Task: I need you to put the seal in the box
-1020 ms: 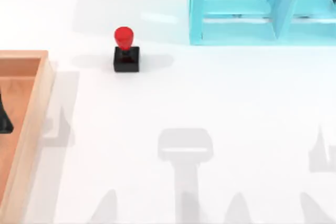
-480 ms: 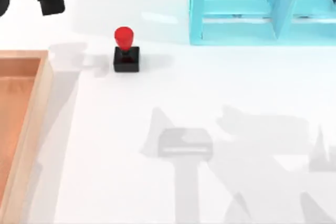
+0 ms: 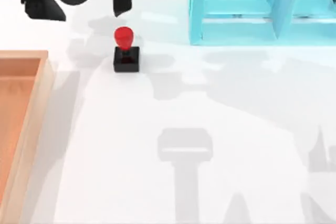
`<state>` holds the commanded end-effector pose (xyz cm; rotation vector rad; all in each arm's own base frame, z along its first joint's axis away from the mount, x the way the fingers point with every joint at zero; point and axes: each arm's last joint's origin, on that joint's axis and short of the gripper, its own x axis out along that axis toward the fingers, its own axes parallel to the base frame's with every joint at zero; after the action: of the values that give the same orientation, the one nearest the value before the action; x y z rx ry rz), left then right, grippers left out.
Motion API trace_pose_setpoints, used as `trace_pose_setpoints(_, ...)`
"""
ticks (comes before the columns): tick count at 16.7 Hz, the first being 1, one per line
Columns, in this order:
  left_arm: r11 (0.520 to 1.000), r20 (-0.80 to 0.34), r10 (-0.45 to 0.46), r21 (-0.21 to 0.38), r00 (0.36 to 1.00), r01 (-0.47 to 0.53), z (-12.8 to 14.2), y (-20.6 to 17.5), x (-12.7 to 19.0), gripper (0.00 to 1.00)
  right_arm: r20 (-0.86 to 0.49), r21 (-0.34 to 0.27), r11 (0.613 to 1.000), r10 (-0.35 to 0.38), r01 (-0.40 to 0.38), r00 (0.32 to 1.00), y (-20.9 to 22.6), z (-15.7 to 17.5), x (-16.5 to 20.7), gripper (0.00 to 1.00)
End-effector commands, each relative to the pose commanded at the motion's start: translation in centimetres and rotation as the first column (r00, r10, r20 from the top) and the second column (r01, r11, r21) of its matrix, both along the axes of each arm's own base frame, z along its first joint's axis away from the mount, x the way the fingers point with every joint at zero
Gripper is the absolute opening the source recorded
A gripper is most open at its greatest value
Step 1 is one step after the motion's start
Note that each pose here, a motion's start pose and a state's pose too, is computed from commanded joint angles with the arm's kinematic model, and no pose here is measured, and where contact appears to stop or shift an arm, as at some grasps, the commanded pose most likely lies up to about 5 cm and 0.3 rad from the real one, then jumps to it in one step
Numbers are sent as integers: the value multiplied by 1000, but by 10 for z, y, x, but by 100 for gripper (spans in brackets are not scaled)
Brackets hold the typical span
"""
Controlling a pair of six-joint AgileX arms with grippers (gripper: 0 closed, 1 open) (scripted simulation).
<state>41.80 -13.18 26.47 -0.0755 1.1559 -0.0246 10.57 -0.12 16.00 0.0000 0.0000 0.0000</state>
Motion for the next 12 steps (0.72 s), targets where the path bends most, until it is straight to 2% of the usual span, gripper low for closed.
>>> trace_pose_setpoints(6, 998, -107, -28, 57, 994, 34, -25, -43, 30, 100, 0, 0, 1000, 0, 0, 1000, 0, 0, 0, 100)
trace_pose_setpoints(12, 996, -115, -39, 69, 993, 48, -25, -55, 34, 100, 0, 0, 1000, 0, 0, 1000, 0, 0, 0, 100)
